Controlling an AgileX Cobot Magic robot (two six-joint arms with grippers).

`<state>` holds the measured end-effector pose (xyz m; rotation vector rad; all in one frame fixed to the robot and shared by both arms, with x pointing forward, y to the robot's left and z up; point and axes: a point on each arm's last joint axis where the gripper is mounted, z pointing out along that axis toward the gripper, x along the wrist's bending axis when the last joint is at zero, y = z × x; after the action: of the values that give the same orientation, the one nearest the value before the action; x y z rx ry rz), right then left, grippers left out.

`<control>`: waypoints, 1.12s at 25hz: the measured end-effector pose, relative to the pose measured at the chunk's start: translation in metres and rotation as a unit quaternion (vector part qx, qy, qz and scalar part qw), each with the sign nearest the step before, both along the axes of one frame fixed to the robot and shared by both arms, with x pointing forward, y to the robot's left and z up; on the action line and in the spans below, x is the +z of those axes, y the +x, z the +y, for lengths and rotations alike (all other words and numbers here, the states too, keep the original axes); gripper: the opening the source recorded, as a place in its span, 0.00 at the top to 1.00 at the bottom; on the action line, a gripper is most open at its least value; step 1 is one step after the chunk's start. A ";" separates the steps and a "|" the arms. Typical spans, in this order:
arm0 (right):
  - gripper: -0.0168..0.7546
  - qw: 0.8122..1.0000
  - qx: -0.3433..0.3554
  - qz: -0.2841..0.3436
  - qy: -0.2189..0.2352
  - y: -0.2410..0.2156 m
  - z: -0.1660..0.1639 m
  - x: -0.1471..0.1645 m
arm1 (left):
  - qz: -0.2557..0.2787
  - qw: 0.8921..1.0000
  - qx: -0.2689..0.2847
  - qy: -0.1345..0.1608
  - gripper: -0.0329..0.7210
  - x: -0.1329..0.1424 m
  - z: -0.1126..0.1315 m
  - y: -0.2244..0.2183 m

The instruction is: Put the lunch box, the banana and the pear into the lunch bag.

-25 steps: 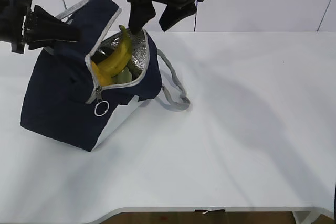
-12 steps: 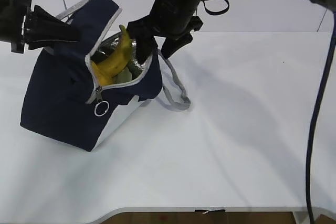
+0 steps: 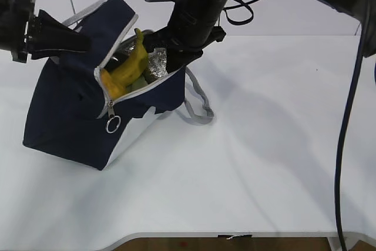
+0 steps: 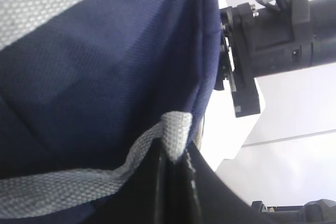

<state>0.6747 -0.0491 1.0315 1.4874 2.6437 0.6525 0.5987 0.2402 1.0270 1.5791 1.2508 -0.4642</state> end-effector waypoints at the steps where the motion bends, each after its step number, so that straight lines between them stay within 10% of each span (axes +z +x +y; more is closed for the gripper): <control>1: 0.97 1.000 0.000 -0.007 -0.004 0.001 -0.001 0.002 | 0.000 1.000 -0.003 0.000 0.94 0.000 -0.002 0.000; 14: 0.97 0.992 -0.015 -0.112 -0.062 -0.029 -0.034 0.087 | -0.006 0.998 -0.005 -0.063 0.94 0.010 -0.077 -0.004; 28: 0.97 0.980 -0.045 -0.135 -0.138 -0.049 -0.063 0.106 | -0.018 0.999 0.022 -0.032 0.94 0.005 -0.132 -0.013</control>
<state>0.6261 -0.1119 1.1375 1.3270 2.3351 0.4246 0.5854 0.1085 1.0324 1.4973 1.2285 -0.4419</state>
